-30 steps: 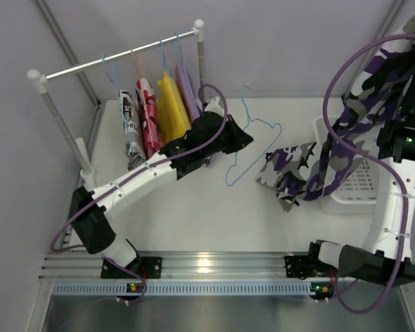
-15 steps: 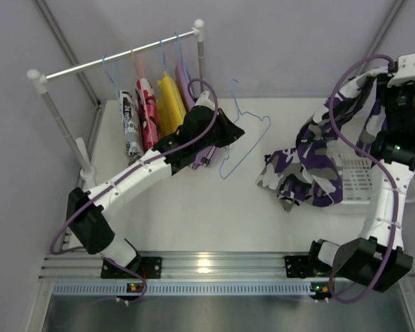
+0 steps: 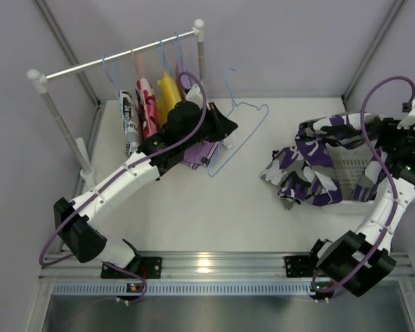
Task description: Remove the trousers from the hanger
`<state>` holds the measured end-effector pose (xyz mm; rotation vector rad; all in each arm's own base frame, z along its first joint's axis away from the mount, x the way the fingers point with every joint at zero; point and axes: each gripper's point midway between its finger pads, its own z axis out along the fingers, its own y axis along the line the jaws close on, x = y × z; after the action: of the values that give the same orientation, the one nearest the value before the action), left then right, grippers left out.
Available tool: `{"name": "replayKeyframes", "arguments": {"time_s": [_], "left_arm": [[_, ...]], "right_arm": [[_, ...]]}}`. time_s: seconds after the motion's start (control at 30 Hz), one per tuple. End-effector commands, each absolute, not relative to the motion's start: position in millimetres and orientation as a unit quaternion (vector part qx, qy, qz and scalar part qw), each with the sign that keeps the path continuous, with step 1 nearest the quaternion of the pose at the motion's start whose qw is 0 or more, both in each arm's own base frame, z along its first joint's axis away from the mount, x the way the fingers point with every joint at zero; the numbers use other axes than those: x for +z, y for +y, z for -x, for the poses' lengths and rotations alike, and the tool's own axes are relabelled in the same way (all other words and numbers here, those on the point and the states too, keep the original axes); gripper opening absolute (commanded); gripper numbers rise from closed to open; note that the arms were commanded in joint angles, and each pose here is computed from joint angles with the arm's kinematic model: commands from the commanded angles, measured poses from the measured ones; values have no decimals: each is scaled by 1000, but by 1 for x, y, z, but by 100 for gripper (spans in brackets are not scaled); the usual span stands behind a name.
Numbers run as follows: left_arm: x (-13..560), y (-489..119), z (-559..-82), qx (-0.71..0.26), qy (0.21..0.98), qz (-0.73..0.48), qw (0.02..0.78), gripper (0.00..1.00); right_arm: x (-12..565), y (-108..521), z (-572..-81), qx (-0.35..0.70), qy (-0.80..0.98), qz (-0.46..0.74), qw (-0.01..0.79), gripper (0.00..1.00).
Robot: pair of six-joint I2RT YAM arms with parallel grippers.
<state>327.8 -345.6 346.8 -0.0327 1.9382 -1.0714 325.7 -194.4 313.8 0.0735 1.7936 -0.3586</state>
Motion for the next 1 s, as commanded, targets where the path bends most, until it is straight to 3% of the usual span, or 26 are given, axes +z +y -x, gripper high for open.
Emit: {"name": "replayKeyframes", "arguments": {"time_s": [0.0, 0.07, 0.1, 0.13, 0.33, 0.43, 0.47, 0.53, 0.63, 0.97], "left_arm": [[402, -337, -316, -456, 735, -29, 501, 0], [406, -334, -314, -452, 732, -36, 509, 0], [407, -333, -313, -452, 730, -39, 511, 0], [408, -332, -312, -450, 729, -42, 514, 0], [413, -316, -312, -430, 724, -31, 538, 0], [413, -308, -312, -418, 725, -26, 547, 0], [417, -304, -312, -414, 722, -19, 553, 0], [418, -294, -315, -409, 725, -4, 554, 0], [419, -282, -322, -419, 733, 28, 535, 0], [434, -270, -325, -442, 721, 64, 530, 0]], "right_arm": [[326, -168, -309, -116, 775, 25, 620, 62], [316, -159, -301, -99, 787, 45, 607, 80], [320, -155, -297, -101, 785, 52, 609, 94], [319, -151, -294, -95, 787, 57, 607, 99], [341, -119, -283, -69, 772, 129, 618, 99], [354, -85, -269, -37, 757, 198, 621, 99], [367, -68, -264, -43, 728, 271, 628, 99], [351, -29, -236, 1, 722, 330, 608, 100], [326, 7, -203, -52, 653, 494, 572, 99], [222, 49, -161, -9, 583, 684, 438, 99]]}}
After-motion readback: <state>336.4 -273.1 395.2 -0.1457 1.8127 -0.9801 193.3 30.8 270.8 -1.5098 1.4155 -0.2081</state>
